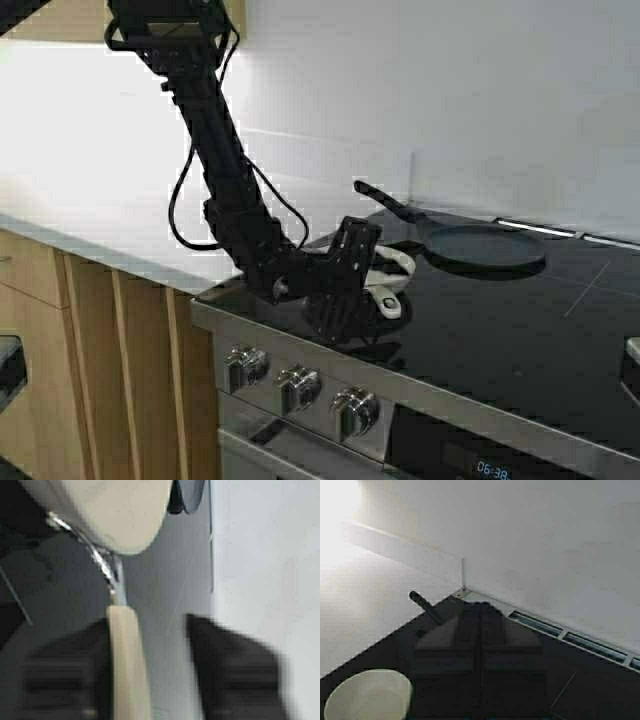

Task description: Wash the pan

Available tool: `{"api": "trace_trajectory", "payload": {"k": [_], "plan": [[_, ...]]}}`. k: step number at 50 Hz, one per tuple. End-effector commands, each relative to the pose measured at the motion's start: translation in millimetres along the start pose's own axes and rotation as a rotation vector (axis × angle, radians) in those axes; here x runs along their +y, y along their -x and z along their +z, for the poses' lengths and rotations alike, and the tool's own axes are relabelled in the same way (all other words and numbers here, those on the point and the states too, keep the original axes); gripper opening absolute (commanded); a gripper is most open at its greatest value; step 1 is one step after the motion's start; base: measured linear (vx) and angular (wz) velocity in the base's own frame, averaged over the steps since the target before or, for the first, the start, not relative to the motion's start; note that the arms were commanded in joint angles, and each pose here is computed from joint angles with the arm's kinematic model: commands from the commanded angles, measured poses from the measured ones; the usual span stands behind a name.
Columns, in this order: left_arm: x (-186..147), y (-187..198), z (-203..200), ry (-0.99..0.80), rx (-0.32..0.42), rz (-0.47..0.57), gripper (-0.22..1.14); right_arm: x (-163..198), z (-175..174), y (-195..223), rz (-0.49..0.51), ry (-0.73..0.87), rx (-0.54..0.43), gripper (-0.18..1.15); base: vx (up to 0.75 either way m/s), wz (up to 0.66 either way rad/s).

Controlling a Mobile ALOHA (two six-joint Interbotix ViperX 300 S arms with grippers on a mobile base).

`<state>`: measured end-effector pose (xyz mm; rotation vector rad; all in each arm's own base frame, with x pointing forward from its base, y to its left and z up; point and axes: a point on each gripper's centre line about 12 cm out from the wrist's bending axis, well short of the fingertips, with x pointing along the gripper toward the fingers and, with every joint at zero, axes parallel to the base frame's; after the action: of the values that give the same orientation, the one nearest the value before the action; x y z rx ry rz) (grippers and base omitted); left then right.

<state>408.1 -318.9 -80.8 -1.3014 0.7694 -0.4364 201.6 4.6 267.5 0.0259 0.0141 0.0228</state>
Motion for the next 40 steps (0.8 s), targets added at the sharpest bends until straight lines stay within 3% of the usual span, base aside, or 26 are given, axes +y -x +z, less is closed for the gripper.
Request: {"api": "trace_trajectory", "payload": {"k": [1, 4, 6, 13, 27, 40], "plan": [[-16, -8, 3, 0.049, -0.015, -0.055, 0.25, 0, 4, -2, 0.002, 0.000, -0.011, 0.07, 0.00, 0.00], [-17, -8, 2, 0.066, -0.024, -0.074, -0.04, 0, 4, -2, 0.002, -0.002, -0.011, 0.07, 0.00, 0.00], [-18, -8, 2, 0.073, -0.033, -0.084, -0.14, 0, 4, -2, 0.002, 0.000, -0.011, 0.07, 0.00, 0.00], [-21, -7, 3, 0.083, -0.044, -0.100, 0.08, 0, 4, -2, 0.002, 0.000, -0.011, 0.07, 0.00, 0.00], [-33, 1, 2, 0.081, -0.041, -0.132, 0.02, 0, 4, -2, 0.002, 0.000, -0.011, 0.07, 0.00, 0.00], [-57, 35, 4, 0.070, -0.034, -0.140, 0.02, 0, 3, -1, 0.002, 0.000, -0.005, 0.07, 0.00, 0.03]]}}
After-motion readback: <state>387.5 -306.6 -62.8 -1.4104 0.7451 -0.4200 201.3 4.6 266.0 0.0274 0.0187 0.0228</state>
